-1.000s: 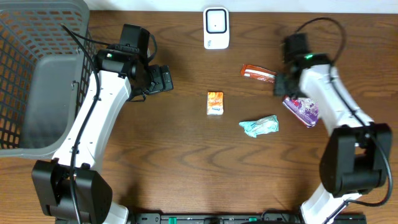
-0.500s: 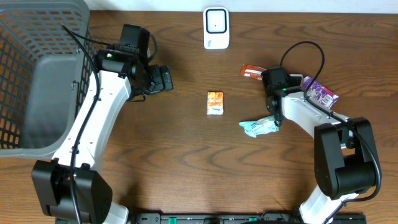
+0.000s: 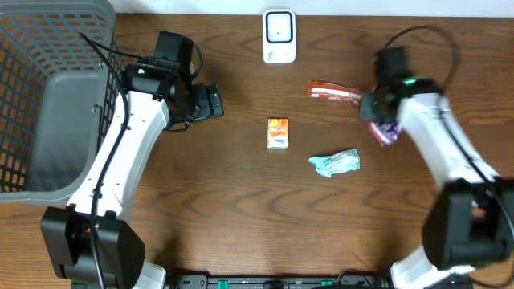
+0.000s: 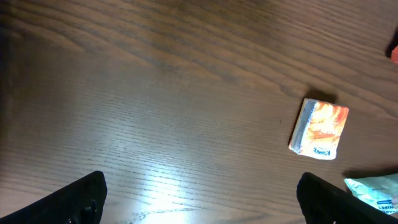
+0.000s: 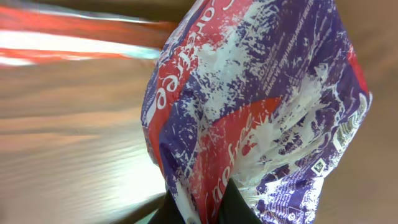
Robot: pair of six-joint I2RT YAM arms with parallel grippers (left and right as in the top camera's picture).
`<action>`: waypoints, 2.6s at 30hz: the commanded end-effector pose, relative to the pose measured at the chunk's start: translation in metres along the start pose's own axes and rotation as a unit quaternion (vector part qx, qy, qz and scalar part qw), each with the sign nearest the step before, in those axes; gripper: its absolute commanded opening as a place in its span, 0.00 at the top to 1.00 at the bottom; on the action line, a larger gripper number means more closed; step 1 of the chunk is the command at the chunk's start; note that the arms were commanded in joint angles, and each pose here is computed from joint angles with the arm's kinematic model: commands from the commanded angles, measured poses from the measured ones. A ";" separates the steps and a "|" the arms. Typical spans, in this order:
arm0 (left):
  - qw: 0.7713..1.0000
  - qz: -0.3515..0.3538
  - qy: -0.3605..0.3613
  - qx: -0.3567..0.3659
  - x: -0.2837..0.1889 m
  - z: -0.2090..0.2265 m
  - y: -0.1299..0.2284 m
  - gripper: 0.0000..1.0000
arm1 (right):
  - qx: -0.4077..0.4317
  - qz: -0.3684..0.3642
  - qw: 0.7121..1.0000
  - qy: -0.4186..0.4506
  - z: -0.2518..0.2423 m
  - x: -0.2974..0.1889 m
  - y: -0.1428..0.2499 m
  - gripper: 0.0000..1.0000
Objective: Scan the item barcode
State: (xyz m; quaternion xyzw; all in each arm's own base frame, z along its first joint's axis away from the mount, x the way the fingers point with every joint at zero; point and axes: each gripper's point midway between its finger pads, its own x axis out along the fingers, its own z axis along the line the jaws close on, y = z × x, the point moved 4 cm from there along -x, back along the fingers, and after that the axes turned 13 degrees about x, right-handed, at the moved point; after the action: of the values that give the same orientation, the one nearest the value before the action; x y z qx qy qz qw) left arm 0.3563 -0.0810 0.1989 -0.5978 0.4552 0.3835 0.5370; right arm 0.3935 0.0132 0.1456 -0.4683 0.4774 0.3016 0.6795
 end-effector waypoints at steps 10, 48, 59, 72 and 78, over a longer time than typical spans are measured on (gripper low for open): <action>1.000 0.007 -0.006 0.007 0.003 0.003 0.003 0.02 | 0.118 0.134 0.888 -0.424 -0.033 -0.033 0.009 0.99; 1.000 0.007 -0.006 0.007 0.003 0.003 0.003 0.02 | 0.174 -0.044 0.973 -0.147 -0.171 0.007 -0.043 0.01; 1.000 0.007 -0.007 0.007 0.003 0.003 0.003 0.02 | 0.168 -0.041 0.967 -0.189 -0.163 0.054 0.002 0.06; 1.000 0.007 -0.007 0.007 0.003 0.003 0.002 0.02 | 0.138 0.049 0.962 -0.229 -0.107 0.074 0.060 0.24; 1.000 0.007 -0.006 0.007 0.003 0.003 0.003 0.02 | 0.139 0.038 0.964 -0.223 -0.098 0.043 0.039 0.27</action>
State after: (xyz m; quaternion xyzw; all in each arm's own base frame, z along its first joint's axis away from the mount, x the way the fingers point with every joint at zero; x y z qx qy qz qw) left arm 0.3564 -0.0809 0.1990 -0.5980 0.4550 0.3835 0.5370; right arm 0.3253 -0.0612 0.0523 -0.2627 0.3885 0.3732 0.8004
